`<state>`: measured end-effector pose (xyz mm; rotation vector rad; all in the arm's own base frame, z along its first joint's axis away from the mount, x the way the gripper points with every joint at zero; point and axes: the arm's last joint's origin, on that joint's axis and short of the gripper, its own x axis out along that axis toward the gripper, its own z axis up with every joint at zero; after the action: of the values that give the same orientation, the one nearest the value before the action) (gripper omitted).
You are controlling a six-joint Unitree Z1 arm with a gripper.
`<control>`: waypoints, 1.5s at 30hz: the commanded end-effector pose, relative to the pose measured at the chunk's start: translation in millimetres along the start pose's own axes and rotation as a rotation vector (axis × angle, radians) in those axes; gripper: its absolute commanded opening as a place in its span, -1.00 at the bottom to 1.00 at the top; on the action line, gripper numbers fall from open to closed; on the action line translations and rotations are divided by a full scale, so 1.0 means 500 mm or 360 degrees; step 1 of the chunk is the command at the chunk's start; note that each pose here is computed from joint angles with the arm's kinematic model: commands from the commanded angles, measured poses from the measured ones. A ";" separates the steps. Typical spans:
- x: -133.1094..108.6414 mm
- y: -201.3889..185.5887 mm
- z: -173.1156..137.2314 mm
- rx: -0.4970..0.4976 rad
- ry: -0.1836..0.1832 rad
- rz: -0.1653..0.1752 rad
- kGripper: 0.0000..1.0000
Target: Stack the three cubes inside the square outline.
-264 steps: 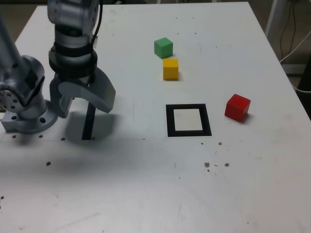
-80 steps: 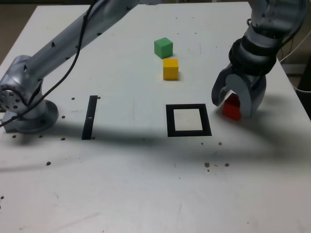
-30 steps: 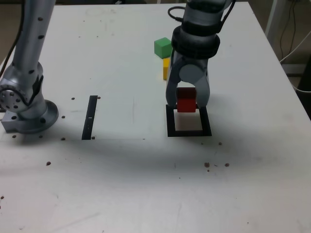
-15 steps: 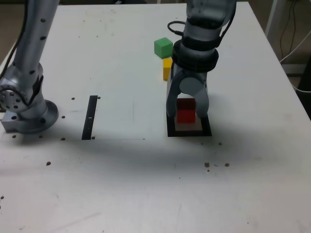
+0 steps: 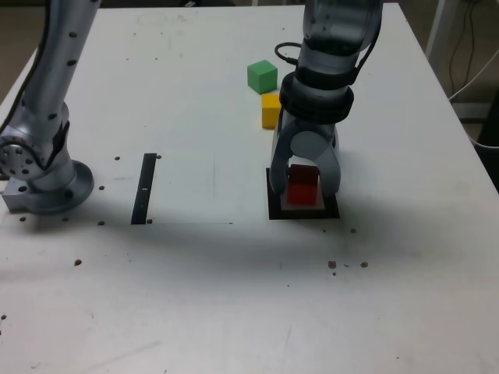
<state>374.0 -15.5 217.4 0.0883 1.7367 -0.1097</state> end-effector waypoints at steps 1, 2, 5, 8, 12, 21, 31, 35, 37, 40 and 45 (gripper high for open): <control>0.003 0.002 -0.001 -0.0005 0.0008 -0.0005 0.94; 0.003 0.002 -0.002 -0.0005 0.0007 -0.0005 0.95; 0.000 0.004 -0.006 -0.0008 0.0004 -0.0005 0.95; -0.006 0.005 -0.014 -0.0013 -0.0006 0.0001 0.95; -0.025 0.010 -0.031 -0.0025 -0.0032 0.0023 0.95; -0.092 0.074 -0.076 -0.0121 -0.0055 0.0094 0.95; -0.120 0.198 -0.107 -0.0219 -0.0081 0.0073 0.95; -0.124 0.246 -0.120 -0.0242 -0.0067 0.0076 0.95; -0.122 0.269 -0.123 -0.0247 -0.0053 0.0073 0.95; -0.114 0.301 -0.123 -0.0251 -0.0032 0.0061 0.95; -0.094 0.342 -0.114 -0.0239 0.0002 0.0046 0.95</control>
<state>344.2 157.5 272.5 0.0009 1.7309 0.0472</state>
